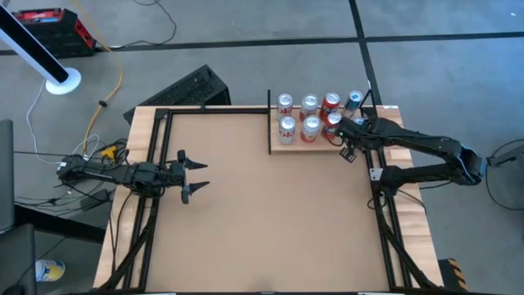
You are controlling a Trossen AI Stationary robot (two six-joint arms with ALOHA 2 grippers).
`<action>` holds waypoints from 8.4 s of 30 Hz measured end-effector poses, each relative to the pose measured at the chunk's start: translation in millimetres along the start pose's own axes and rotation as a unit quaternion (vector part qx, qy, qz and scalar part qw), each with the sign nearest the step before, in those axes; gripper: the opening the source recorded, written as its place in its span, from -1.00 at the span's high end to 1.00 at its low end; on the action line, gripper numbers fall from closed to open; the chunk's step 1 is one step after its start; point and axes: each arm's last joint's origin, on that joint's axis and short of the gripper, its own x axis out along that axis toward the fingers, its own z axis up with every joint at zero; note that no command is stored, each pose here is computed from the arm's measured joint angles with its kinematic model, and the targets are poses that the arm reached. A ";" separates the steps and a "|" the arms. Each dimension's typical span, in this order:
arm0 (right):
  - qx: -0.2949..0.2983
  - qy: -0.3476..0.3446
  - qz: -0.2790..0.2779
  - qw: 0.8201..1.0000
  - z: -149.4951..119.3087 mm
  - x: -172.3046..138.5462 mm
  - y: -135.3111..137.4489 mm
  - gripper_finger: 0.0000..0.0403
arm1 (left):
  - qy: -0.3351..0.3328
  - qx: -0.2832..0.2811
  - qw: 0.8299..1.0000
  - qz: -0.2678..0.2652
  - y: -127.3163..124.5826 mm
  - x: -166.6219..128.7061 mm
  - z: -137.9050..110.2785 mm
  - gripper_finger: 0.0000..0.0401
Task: Place canned beverage on shelf
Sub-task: Put the blue soda can on the shelf, then return to Home Position
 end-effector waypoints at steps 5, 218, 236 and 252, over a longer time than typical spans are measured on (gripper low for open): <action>-0.002 0.001 0.004 1.000 0.4 0.8 -0.9 0.91 | 0.000 0.000 1.000 0.000 0.0 0.0 0.0 -0.41; -0.026 -0.481 0.459 0.746 -97.1 30.9 91.8 0.88 | 0.000 0.000 1.000 0.000 0.0 0.0 0.0 -0.41; -0.026 -0.480 0.457 0.749 -97.2 31.4 91.9 0.88 | 0.000 0.000 1.000 0.000 0.0 0.0 0.0 -0.41; -0.027 -0.480 0.456 0.749 -97.2 31.5 91.9 0.88 | 0.000 0.000 1.000 0.000 0.0 0.0 0.0 -0.41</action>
